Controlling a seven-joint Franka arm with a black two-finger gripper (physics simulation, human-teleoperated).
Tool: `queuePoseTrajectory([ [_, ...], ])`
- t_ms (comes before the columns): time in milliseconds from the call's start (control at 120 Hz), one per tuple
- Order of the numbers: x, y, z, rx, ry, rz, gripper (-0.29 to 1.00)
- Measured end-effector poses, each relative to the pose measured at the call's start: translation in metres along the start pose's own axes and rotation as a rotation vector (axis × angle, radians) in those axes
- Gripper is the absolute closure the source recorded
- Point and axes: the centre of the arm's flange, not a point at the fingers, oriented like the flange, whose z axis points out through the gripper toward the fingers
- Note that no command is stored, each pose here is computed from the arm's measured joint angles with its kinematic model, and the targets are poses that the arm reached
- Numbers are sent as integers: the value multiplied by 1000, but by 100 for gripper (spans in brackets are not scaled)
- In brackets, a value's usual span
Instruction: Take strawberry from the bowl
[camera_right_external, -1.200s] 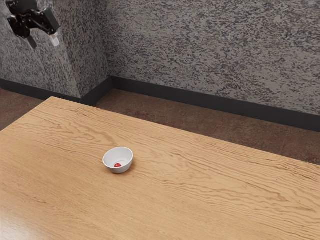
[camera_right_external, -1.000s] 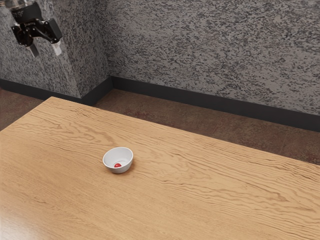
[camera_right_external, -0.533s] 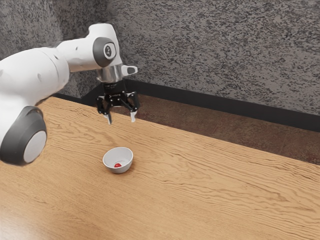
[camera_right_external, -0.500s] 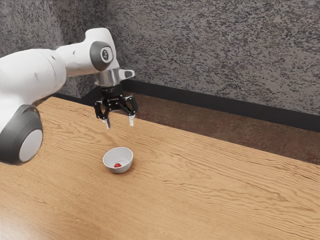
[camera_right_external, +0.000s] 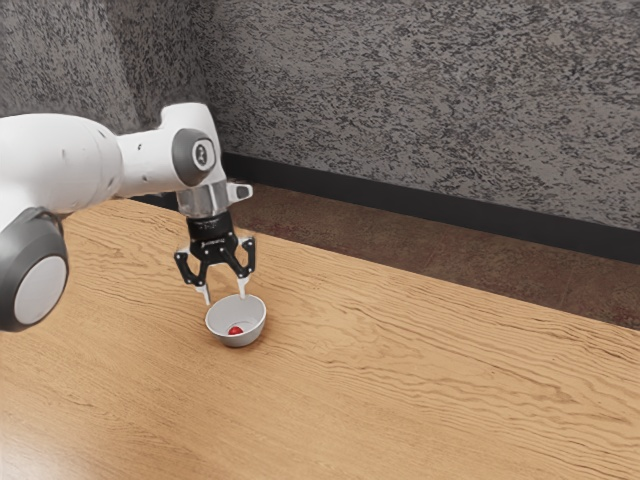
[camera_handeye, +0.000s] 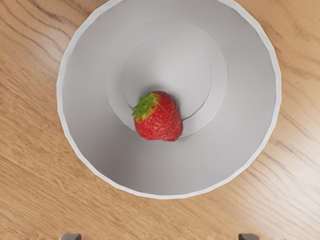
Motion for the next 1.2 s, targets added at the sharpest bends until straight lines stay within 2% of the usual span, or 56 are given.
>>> queuePoseTrajectory([
  [450,15,16,25,49,-3,-42,40],
  [1200,48,13,53,68,-30,-59,46],
])
